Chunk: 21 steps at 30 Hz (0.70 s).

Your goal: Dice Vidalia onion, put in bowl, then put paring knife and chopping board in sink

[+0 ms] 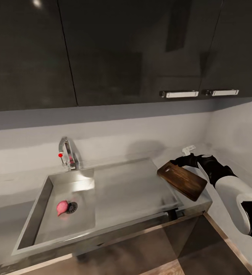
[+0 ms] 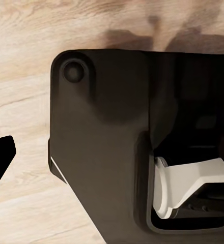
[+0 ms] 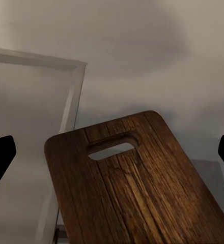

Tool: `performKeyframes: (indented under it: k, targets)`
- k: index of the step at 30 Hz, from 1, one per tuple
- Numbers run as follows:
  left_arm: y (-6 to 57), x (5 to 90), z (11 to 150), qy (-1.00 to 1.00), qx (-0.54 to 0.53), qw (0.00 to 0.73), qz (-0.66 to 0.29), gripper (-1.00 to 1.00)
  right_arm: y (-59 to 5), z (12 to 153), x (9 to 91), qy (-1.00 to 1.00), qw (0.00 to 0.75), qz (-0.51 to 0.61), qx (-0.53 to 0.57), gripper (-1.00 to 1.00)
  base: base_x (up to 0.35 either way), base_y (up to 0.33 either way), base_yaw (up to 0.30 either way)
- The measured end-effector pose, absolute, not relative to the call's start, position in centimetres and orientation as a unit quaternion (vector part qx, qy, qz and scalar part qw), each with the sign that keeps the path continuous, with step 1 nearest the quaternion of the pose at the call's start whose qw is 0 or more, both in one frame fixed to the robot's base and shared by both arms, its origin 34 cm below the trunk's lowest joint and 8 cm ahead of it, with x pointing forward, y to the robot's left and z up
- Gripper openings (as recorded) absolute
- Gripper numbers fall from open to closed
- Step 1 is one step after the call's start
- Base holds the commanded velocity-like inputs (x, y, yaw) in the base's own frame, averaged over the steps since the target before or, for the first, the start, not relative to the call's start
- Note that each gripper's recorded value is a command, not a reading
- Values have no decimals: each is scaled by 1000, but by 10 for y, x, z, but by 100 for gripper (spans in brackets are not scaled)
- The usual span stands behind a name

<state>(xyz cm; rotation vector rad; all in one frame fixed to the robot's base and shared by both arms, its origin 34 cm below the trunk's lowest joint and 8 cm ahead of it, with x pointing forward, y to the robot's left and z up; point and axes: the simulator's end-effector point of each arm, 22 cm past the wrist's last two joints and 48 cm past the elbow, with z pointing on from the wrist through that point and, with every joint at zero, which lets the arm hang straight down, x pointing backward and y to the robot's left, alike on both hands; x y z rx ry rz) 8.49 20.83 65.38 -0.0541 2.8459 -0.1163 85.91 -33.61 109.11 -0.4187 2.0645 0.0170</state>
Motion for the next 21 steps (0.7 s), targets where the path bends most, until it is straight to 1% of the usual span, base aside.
performKeyframes:
  k: [8,21]
  targets:
    - [208,83,654,989,-19,142,-41,100,-336,1085,860,854,491,8,-173,100,18,-9,0]
    - [206,75,655,990,-20,132,-41,100,-336,1069,861,859,482,9,-173,100,163,-99,0]
